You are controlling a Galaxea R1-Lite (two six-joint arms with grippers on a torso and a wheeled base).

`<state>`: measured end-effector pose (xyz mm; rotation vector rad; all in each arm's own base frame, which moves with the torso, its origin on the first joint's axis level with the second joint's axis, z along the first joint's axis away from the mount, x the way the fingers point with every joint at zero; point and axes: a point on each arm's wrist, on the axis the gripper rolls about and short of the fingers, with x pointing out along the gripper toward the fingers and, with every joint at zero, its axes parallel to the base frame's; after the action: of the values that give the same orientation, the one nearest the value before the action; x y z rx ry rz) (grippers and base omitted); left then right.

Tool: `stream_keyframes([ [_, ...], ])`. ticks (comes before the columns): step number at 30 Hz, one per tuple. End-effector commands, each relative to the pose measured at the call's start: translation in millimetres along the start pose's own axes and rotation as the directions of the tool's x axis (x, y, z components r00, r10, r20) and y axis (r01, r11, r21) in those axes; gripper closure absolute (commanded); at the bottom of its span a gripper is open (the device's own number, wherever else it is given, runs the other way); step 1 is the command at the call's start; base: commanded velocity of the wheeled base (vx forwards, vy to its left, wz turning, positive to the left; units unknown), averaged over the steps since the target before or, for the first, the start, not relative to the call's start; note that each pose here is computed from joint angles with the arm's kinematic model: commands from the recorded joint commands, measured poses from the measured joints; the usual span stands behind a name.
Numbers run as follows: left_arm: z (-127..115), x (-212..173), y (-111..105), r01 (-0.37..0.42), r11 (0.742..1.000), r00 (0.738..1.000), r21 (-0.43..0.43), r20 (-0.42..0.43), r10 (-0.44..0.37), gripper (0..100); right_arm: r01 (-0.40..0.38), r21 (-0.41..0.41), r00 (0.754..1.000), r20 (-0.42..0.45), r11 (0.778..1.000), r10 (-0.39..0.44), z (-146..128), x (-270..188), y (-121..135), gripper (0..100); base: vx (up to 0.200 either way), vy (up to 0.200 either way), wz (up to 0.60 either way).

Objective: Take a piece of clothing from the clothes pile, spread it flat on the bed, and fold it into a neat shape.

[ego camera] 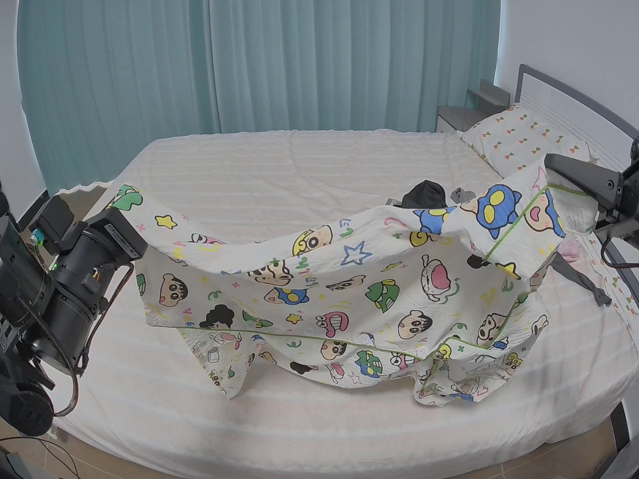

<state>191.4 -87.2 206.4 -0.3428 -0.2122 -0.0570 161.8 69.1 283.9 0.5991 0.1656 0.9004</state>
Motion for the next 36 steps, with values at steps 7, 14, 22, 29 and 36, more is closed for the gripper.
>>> stream_keyframes([
  [7, 8.9, -2.4, 5.2, -0.019, 1.0, 0.999, 0.004, 0.034, 0.019, 100, -0.011, 0.008, 1.0, -0.019, 1.0, 0.011, -1.7, 6.3, -0.4, 100, 0.0, 0.2, 0.0],
  [14, 11.0, -5.0, 5.9, -0.018, 1.0, 0.999, 0.003, 0.038, 0.018, 100, -0.021, 0.012, 0.999, -0.031, 1.0, 0.021, -3.0, 10.6, -0.2, 100, 0.0, 0.2, 0.0],
  [22, 12.3, -6.4, 6.6, -0.02, 1.0, 0.999, 0.002, 0.042, 0.02, 100, -0.019, 0.017, 0.999, -0.043, 1.0, 0.02, -5.2, 13.9, -2.2, 100, 0.0, 0.2, 0.0],
  [29, 13.6, -7.4, 7.1, -0.02, 1.0, 0.999, 0.001, 0.046, 0.02, 100, -0.017, 0.02, 0.999, -0.046, 1.0, 0.017, -6.2, 13.9, -2.6, 100, 0.0, 0.2, 0.0],
  [36, 12.9, -10.1, 8.4, -0.021, 1.0, 0.999, 0.003, 0.042, 0.021, 100, -0.017, 0.018, 0.999, -0.046, 1.0, 0.017, -7.5, 11.6, -1.9, 100, 0.0, 0.0, 0.0],
])
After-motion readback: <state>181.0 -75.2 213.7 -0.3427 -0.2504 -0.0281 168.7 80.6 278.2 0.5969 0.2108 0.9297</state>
